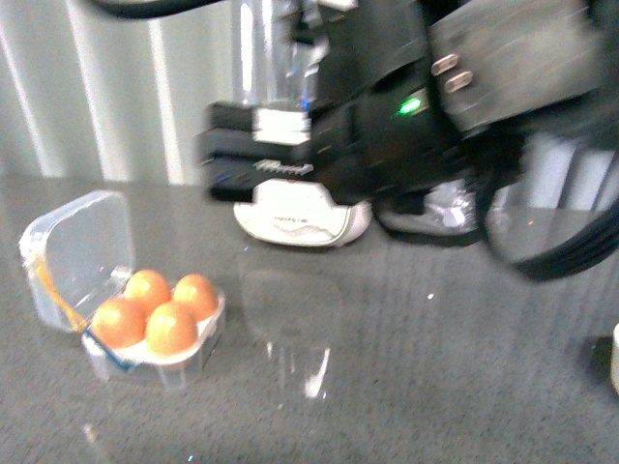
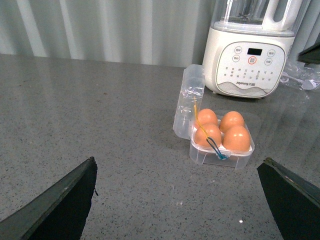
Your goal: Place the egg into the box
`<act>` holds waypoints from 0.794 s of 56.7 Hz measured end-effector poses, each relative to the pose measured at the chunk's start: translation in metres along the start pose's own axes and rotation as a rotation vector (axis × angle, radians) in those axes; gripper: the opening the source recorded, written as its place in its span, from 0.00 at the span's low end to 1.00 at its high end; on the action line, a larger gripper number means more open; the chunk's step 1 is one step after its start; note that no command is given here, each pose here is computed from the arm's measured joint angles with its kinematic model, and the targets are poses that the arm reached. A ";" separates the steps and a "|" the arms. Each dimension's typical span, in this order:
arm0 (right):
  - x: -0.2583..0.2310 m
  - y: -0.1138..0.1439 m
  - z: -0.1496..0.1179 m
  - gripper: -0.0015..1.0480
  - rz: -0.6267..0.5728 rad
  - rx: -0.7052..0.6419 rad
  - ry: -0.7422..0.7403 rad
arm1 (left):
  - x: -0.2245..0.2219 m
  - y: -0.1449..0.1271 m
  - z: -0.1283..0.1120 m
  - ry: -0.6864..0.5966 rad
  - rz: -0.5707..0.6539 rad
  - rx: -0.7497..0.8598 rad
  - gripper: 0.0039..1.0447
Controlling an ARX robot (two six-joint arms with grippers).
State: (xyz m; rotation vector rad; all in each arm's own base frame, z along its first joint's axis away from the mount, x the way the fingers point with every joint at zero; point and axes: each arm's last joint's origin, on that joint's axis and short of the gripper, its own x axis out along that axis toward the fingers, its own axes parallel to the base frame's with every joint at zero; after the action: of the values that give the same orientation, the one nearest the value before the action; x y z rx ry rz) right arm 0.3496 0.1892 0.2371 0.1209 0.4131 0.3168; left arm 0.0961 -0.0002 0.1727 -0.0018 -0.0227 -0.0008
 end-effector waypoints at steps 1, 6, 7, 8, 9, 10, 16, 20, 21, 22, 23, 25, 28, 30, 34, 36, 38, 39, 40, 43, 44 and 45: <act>-0.003 -0.012 0.003 0.93 -0.050 0.008 -0.015 | 0.000 0.000 0.000 0.000 0.000 0.000 0.94; -0.023 -0.052 0.014 0.93 -0.197 0.045 -0.088 | 0.000 0.000 0.000 0.000 0.000 0.000 0.94; -0.028 -0.058 0.016 0.93 -0.215 0.054 -0.102 | 0.000 0.000 0.000 0.000 0.000 0.000 0.94; -0.035 -0.067 0.019 0.93 -0.243 0.064 -0.120 | 0.000 0.000 0.000 0.000 0.000 0.000 0.94; -0.040 -0.073 0.021 0.93 -0.265 0.072 -0.130 | 0.000 0.000 0.000 0.000 0.000 0.000 0.94; -0.045 -0.077 0.023 0.93 -0.282 0.082 -0.142 | 0.000 0.000 0.000 0.000 0.000 0.000 0.94; -0.068 -0.093 0.035 0.93 -0.325 0.121 -0.208 | 0.000 0.000 0.000 0.000 0.000 0.000 0.94; -0.084 -0.100 0.046 0.90 -0.326 0.119 -0.283 | 0.000 0.000 0.000 0.000 0.000 0.000 0.94; -0.090 -0.101 0.048 0.87 -0.311 0.096 -0.316 | 0.000 0.000 0.000 0.000 0.000 0.000 0.94; -0.093 -0.102 0.048 0.85 -0.298 0.083 -0.339 | 0.000 0.000 0.000 0.000 0.000 0.000 0.94; -0.099 -0.103 0.048 0.82 -0.287 0.054 -0.372 | 0.000 0.000 0.000 0.000 0.000 0.000 0.94; -0.109 -0.104 0.045 0.77 -0.288 0.013 -0.405 | 0.000 0.000 0.000 0.000 0.000 0.000 0.94; -0.130 -0.105 0.033 0.67 -0.299 -0.049 -0.415 | 0.000 0.000 0.000 0.000 0.000 0.000 0.94; -0.139 -0.106 0.026 0.62 -0.300 -0.067 -0.421 | 0.000 0.000 0.000 0.000 0.000 0.000 0.94; -0.156 -0.109 0.010 0.50 -0.304 -0.093 -0.440 | 0.000 0.000 0.000 0.000 0.000 0.000 0.94; -0.161 -0.111 0.000 0.43 -0.305 -0.101 -0.445 | 0.000 0.000 0.000 0.000 0.000 0.000 0.94; -0.164 -0.113 -0.007 0.38 -0.307 -0.104 -0.442 | 0.000 0.000 0.000 0.000 0.000 0.000 0.94; -0.165 -0.115 -0.012 0.34 -0.309 -0.106 -0.437 | 0.000 0.000 0.000 0.000 0.000 0.000 0.94; -0.166 -0.116 -0.018 0.31 -0.311 -0.109 -0.431 | 0.000 0.000 0.000 0.000 0.000 0.000 0.94; -0.169 -0.119 -0.032 0.23 -0.313 -0.112 -0.413 | 0.000 0.000 0.000 0.000 0.000 0.000 0.94; -0.170 -0.119 -0.035 0.21 -0.313 -0.113 -0.410 | 0.000 0.000 0.000 0.000 0.000 0.000 0.94; -0.171 -0.120 -0.040 0.18 -0.313 -0.115 -0.405 | 0.000 0.000 0.000 0.000 0.000 0.000 0.94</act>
State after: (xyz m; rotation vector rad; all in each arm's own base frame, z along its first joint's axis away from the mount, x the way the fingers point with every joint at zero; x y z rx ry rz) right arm 0.2181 0.0222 0.2436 0.0057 0.0085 0.0030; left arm 0.0961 -0.0002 0.1727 -0.0018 -0.0227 -0.0012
